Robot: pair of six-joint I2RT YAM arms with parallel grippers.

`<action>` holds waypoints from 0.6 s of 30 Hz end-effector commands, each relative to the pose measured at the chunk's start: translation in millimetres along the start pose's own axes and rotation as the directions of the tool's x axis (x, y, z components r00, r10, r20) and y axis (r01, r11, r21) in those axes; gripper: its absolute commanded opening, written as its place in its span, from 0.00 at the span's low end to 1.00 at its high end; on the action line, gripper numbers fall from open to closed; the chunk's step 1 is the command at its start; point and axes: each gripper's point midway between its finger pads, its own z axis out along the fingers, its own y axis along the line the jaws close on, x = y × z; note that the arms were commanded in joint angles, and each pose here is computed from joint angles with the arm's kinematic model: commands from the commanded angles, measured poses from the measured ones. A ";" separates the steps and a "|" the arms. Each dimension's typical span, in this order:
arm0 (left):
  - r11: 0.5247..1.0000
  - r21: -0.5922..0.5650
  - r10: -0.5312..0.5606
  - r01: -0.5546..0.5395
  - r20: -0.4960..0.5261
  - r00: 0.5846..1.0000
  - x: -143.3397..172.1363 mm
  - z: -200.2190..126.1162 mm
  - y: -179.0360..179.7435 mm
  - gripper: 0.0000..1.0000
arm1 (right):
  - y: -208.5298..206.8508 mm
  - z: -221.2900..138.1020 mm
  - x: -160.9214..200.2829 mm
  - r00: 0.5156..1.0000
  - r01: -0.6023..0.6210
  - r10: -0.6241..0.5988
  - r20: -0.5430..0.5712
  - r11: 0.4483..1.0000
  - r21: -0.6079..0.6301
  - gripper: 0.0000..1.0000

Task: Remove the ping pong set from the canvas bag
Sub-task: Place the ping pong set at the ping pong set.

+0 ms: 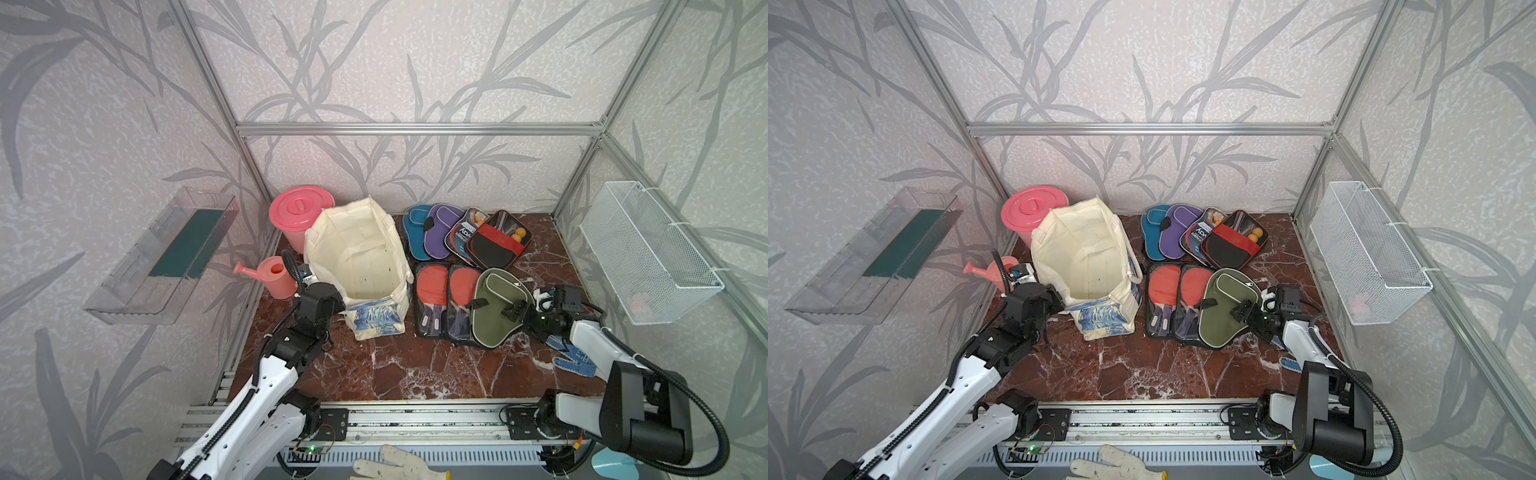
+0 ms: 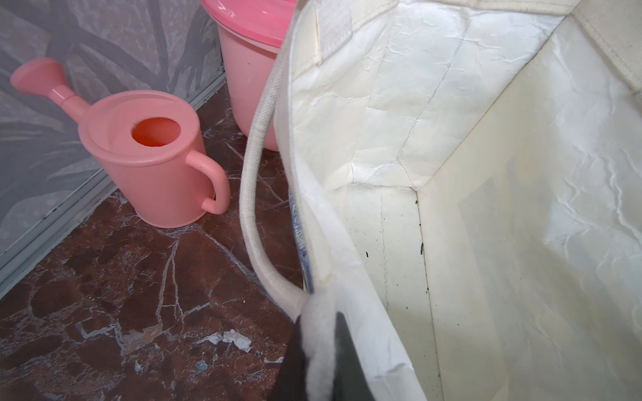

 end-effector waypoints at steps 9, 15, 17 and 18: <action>0.999 -0.040 -0.026 0.028 0.048 0.998 -27.1 2.9 -0.4 0.00 | 3.2 -15.4 -10.3 0.997 0.016 -0.017 0.076 1.000 0.007 0.96; 0.998 -0.034 -0.046 0.047 0.036 0.998 -27.4 1.5 -1.6 0.52 | 6.0 -19.1 -11.9 0.995 0.038 -0.038 0.091 0.999 0.003 0.99; 0.999 -0.024 -0.046 0.047 0.031 0.998 -26.9 1.3 -3.2 0.62 | 6.3 -19.3 -11.9 0.995 0.039 -0.038 0.092 0.999 0.000 0.99; 0.999 -0.024 -0.048 0.048 0.028 0.998 -26.8 0.6 -3.0 0.64 | 6.0 -18.9 -11.6 0.995 0.037 -0.036 0.090 0.999 -0.001 0.99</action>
